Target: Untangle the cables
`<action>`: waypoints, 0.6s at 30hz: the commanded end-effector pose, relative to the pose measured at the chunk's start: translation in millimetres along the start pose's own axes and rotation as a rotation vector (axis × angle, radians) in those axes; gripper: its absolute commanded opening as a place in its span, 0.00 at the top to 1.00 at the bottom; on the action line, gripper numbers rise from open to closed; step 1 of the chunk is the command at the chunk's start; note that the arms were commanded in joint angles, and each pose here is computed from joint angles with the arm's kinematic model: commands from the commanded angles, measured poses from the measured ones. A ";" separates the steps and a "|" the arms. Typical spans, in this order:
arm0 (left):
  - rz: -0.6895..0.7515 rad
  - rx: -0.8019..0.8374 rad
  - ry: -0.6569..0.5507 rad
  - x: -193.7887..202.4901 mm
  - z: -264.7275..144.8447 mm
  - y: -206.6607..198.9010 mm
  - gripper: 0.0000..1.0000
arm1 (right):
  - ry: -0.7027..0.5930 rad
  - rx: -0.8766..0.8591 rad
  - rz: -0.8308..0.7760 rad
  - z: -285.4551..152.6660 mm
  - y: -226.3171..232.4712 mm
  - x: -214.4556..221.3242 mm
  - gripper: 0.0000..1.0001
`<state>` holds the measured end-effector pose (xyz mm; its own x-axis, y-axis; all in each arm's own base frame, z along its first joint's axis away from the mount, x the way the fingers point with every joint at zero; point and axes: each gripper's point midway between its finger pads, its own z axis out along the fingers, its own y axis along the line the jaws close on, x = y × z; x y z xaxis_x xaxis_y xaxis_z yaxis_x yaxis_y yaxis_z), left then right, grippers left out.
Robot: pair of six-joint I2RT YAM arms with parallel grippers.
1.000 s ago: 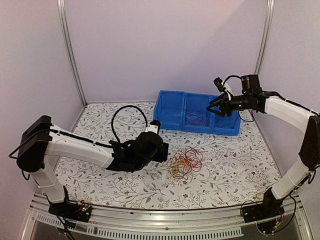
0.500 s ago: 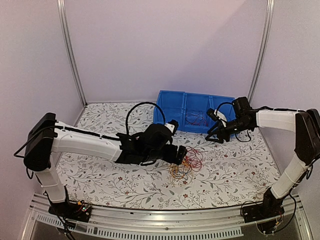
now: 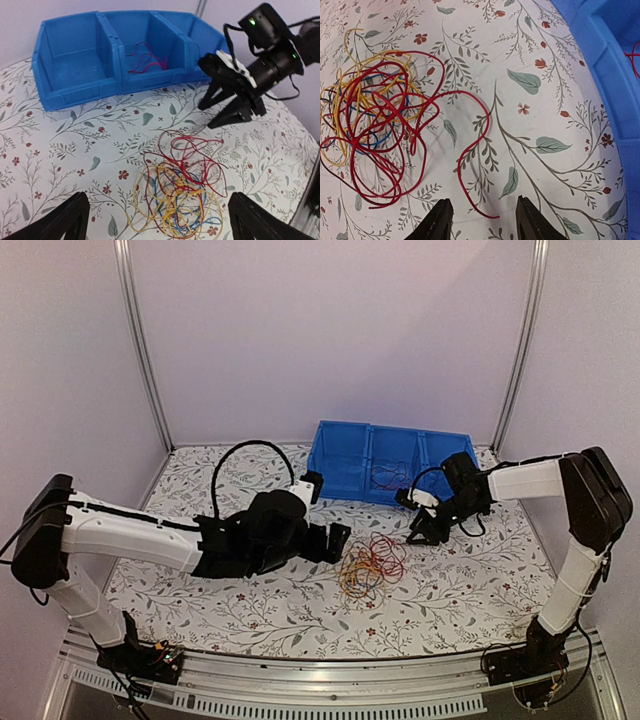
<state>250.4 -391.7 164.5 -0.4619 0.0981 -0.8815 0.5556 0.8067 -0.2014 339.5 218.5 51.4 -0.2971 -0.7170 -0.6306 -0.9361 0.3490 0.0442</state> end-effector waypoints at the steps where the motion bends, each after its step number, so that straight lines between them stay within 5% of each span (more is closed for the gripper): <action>1: -0.218 -0.358 0.045 21.7 -4.6 85.3 0.00 | 0.075 0.000 -0.062 17.7 3.9 8.3 0.52; 6: -0.311 -0.129 -0.005 25.4 -6.9 84.8 0.00 | 0.136 -0.025 -0.031 35.2 3.0 20.0 0.55; 14: -0.143 -0.095 -0.046 0.2 -5.8 72.3 0.00 | 0.156 -0.016 -0.016 37.9 -0.5 16.7 0.98; 18: -0.055 -0.004 -0.030 -11.9 7.5 47.4 0.00 | 0.090 0.012 -0.030 4.9 -2.7 -21.6 1.00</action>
<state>283.9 -323.5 130.1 -0.5464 -0.0198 -0.8373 0.3887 0.8795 -0.2744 342.0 230.6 17.3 -0.2991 -0.7969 -0.5249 -0.9454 0.3222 0.0495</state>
